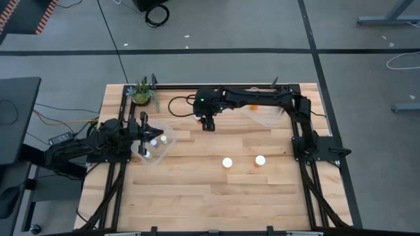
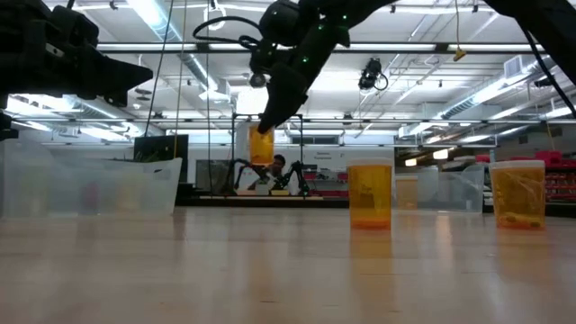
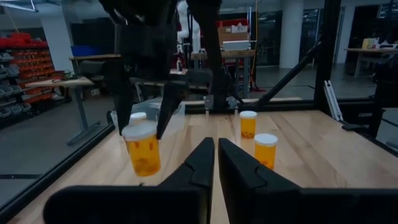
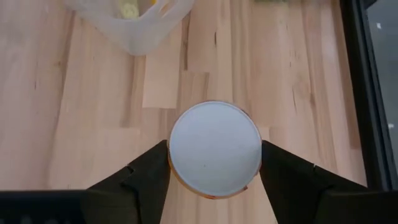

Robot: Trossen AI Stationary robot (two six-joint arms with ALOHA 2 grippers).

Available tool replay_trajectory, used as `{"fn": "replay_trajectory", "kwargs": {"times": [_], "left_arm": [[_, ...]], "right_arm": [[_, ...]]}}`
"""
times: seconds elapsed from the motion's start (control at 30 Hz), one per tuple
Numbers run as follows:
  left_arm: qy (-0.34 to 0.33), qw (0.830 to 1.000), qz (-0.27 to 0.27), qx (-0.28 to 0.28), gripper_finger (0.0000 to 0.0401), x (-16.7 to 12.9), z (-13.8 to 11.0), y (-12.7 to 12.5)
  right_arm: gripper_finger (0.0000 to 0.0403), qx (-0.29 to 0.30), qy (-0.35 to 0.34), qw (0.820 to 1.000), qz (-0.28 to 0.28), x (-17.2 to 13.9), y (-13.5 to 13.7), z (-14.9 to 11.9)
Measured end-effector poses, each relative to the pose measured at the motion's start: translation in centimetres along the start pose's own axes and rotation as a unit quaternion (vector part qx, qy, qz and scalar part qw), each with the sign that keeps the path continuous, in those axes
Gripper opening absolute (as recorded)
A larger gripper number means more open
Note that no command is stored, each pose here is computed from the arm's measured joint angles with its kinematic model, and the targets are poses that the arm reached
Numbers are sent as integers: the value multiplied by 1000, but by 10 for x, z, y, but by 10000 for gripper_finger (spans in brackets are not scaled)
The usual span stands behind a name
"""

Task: Pick and place medicine bottles into bin by pill shape (circle, oval)
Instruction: Put the large orange pill bottle into the right transparent bin

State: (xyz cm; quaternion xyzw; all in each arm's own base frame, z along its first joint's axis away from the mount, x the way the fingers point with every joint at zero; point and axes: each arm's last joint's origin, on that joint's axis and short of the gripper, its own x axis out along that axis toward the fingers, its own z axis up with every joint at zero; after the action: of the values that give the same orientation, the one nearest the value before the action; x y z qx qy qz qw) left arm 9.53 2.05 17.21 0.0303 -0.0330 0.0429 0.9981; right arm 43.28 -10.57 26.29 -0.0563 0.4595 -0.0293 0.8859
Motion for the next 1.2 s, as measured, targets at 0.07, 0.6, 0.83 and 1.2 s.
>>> {"fn": "replay_trajectory", "kwargs": {"times": [0.07, 0.6, 0.83, 1.2], "left_arm": [[0, 1000, 0, 0, 26, 0, 0, 0], [0, 1000, 0, 0, 28, 0, 0, 0], [0, 1000, 0, 0, 25, 0, 0, 0], [0, 1000, 0, 0, 33, 0, 0, 0]], "right_arm": [[234, 3, 4, 1000, -1, -4, 1, -2], [235, 27, 31, 999, -33, -36, 12, -49], [235, 56, -6, 997, -51, -81, 23, -84], [235, 135, -49, 980, -138, -123, 16, -147]]}}
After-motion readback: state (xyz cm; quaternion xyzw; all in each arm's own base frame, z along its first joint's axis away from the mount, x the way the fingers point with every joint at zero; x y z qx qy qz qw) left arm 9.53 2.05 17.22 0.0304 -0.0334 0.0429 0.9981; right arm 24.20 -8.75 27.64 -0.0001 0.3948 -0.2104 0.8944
